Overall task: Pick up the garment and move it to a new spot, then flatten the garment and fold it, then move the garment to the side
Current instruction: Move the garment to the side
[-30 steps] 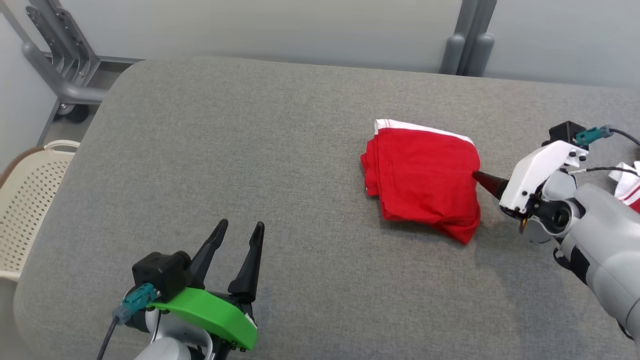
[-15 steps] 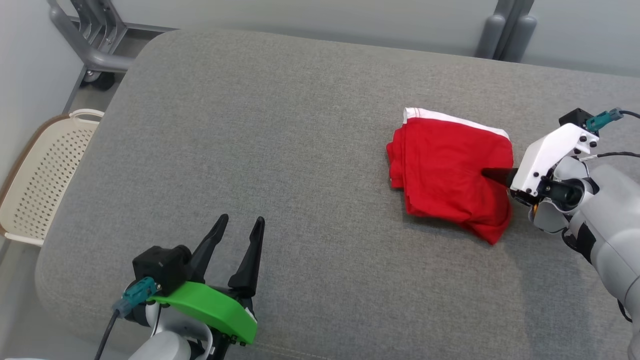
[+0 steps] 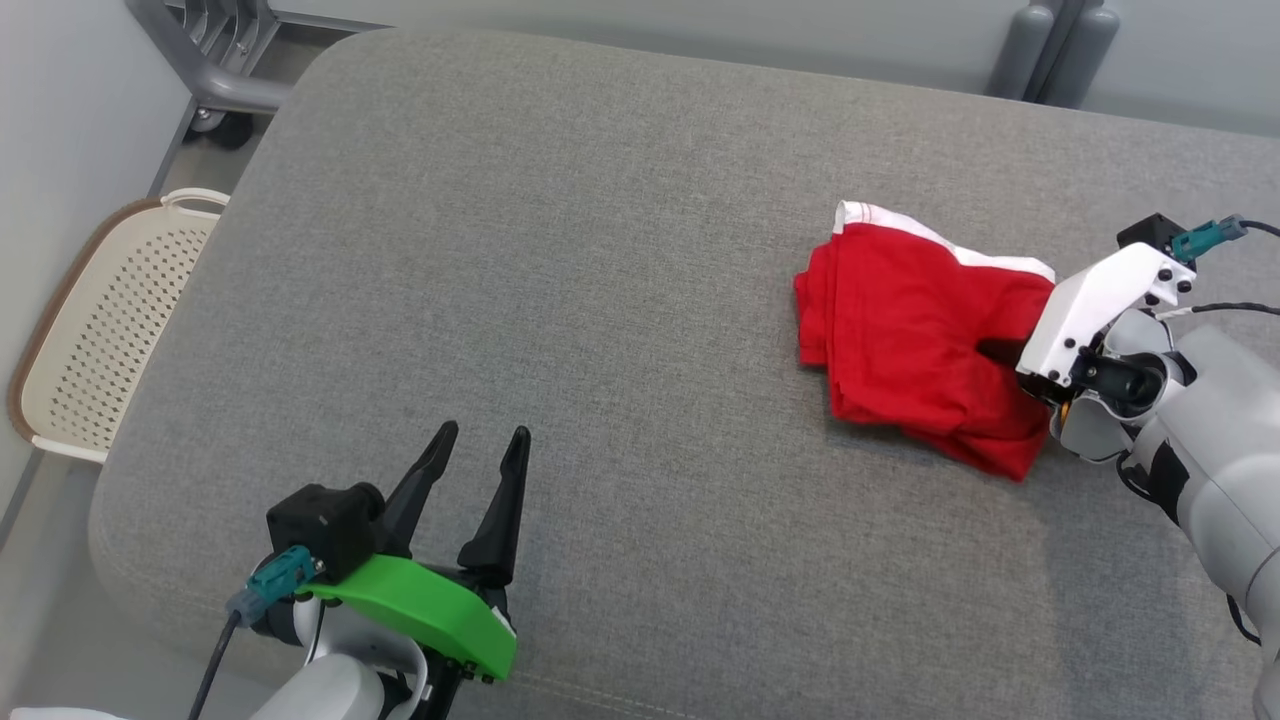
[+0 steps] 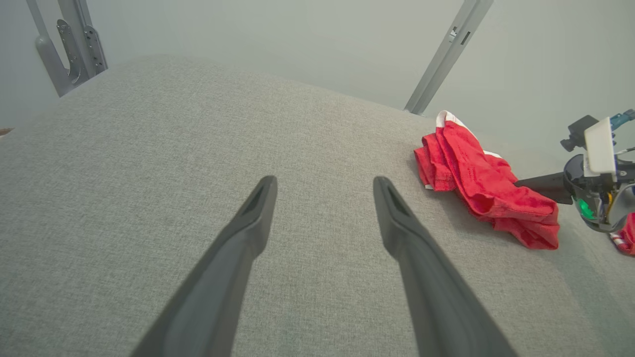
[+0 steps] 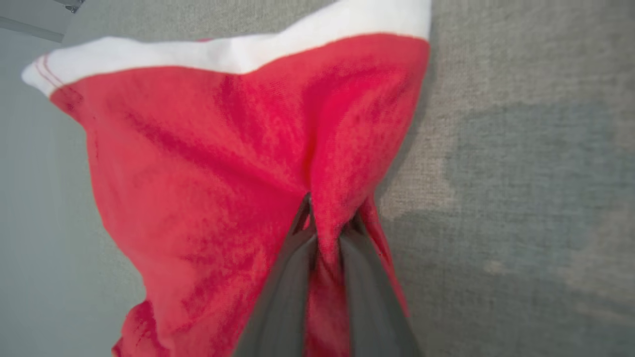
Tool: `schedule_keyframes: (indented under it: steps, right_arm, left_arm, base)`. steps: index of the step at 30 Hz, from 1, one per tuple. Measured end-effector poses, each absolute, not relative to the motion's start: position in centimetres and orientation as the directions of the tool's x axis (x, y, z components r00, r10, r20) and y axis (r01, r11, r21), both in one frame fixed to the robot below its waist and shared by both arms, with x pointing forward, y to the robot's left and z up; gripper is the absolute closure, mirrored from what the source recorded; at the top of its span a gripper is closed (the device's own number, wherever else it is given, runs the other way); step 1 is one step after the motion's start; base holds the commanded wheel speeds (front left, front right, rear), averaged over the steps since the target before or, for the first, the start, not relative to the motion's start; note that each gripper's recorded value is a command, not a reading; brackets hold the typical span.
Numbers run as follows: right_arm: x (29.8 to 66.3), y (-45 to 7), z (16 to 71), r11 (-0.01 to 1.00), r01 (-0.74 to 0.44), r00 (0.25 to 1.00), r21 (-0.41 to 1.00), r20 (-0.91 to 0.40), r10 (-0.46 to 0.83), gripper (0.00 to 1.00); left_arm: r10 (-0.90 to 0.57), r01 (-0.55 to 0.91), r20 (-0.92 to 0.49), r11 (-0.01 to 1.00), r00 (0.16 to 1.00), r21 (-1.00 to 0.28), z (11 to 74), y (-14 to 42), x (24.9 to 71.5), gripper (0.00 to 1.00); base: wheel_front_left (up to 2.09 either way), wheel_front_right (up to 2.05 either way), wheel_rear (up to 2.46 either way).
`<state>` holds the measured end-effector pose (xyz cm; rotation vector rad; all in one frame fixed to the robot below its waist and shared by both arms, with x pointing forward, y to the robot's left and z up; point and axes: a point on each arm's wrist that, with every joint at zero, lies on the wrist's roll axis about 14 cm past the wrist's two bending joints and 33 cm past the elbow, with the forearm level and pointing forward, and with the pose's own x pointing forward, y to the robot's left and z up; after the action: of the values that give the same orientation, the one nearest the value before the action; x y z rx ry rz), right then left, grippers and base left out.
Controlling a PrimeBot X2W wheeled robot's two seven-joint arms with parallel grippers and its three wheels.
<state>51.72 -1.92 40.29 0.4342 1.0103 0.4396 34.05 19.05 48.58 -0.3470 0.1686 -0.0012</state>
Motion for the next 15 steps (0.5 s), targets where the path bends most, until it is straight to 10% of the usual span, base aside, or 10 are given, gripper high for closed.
schedule_keyframes:
  steps: [15]
  right_arm:
    - [51.7,-1.9,45.1,0.795,-0.291,0.585,0.533,-0.558,0.588,1.0]
  left_arm:
    - [-0.086,0.037,-0.124,0.935,0.989,-0.352,49.6,17.4,34.4,0.0]
  base:
    - [0.0,0.0,0.0]
